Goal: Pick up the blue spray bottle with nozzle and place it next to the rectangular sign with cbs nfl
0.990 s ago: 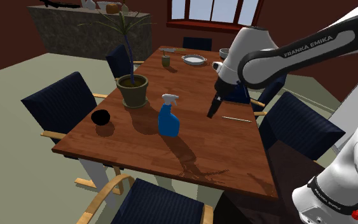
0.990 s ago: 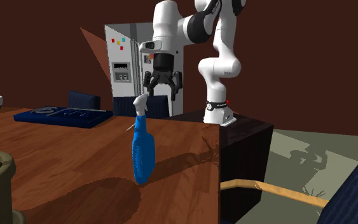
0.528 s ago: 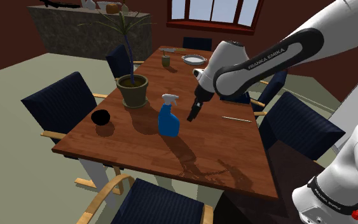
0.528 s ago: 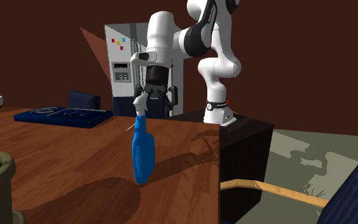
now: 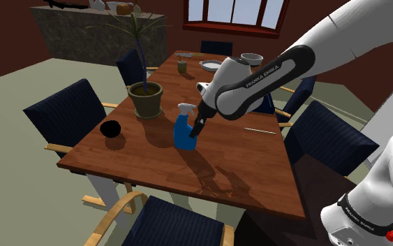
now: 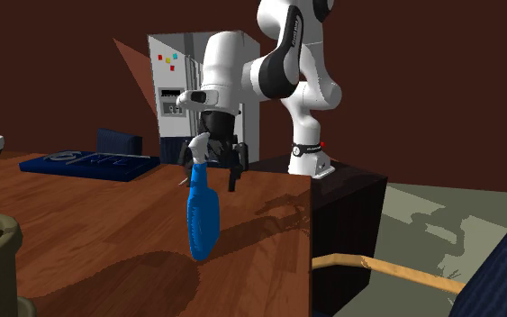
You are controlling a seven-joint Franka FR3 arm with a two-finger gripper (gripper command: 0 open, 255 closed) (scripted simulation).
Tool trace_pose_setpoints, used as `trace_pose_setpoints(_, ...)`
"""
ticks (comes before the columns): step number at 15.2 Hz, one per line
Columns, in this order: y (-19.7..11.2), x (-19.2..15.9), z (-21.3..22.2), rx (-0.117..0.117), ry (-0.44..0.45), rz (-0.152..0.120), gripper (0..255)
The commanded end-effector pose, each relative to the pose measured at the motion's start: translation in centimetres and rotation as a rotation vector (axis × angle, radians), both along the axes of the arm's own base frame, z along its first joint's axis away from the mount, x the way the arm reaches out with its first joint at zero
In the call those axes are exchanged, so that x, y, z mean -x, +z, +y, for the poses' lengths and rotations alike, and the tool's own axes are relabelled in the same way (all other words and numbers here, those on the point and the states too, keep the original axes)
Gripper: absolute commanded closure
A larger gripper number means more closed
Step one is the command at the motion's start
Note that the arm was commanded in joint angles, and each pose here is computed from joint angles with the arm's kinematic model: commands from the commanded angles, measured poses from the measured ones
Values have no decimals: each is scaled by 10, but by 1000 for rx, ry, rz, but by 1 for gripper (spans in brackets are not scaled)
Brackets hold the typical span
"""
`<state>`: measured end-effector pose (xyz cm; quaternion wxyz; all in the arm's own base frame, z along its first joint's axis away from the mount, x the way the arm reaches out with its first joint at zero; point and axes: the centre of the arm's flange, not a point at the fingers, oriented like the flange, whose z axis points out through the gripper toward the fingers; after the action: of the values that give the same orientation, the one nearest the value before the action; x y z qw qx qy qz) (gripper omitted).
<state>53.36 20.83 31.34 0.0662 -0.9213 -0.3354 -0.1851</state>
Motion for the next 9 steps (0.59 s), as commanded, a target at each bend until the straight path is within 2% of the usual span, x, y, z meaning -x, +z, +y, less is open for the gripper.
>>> trace_pose_setpoints(1, -12, -4, 4, 0, 1, -1, 0)
trace_pose_setpoints(4, -24, -8, 7, 0, 1, -1, 0)
trace_pose_setpoints(9, -24, -8, 7, 0, 1, -1, 0)
